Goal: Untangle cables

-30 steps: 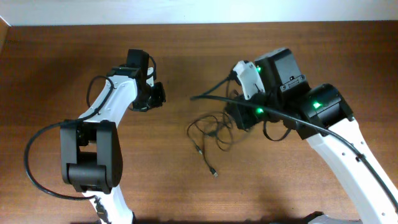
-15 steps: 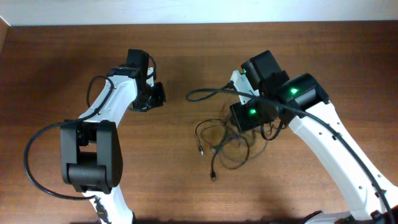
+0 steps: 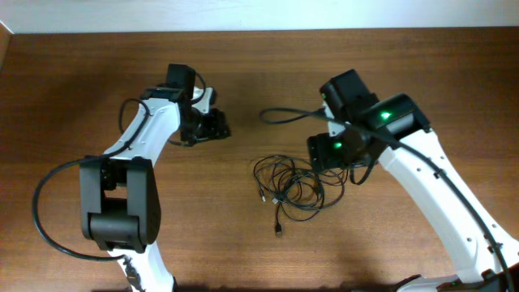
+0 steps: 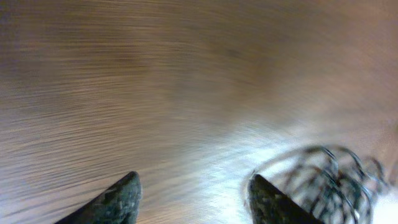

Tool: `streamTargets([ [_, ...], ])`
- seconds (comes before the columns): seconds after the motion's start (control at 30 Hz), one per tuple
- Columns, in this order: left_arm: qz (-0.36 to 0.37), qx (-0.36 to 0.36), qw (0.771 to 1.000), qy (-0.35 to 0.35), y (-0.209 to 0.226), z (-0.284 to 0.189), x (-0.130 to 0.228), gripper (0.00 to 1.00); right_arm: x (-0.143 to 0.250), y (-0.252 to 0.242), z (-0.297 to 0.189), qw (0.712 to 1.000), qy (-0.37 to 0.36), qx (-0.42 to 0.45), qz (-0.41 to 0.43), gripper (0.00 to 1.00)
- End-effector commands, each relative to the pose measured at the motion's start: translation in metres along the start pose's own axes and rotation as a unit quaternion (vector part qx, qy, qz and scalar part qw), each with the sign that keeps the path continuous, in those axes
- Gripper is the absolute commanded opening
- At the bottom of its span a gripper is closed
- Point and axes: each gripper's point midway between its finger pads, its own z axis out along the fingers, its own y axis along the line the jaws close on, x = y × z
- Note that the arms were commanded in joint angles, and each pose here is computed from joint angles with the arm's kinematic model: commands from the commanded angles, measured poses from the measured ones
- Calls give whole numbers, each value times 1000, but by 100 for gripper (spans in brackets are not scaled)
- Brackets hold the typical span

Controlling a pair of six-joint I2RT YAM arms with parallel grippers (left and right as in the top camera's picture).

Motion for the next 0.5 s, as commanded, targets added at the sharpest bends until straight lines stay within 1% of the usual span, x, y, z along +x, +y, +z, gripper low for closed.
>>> streamTargets([
  [0.0, 81, 74, 994, 31, -45, 13, 19, 66, 0, -43, 12, 996, 14, 37, 75, 79],
  [0.13, 112, 79, 988, 73, -77, 23, 45, 67, 7, -74, 25, 991, 31, 48, 123, 79],
  [0.17, 125, 79, 985, 86, -87, 27, 55, 67, 7, -82, 33, 988, 30, 50, 144, 79],
  [0.23, 150, 68, 981, 105, -102, 34, 70, 65, 5, -88, 47, 986, 24, 36, 159, 79],
  [0.3, 177, 28, 977, 120, -108, 41, 84, 64, 0, -85, 68, 986, 12, 1, 168, 79],
  [0.37, 170, -26, 978, 123, -105, 46, 91, 64, -2, -80, 84, 984, 3, -26, 174, 77],
  [0.4, 164, -51, 978, 122, -104, 48, 94, 64, -2, -79, 92, 982, -2, -32, 186, 75],
  [0.47, 168, -79, 975, 121, -105, 50, 99, 65, -2, -79, 104, 978, -11, -35, 206, 74],
])
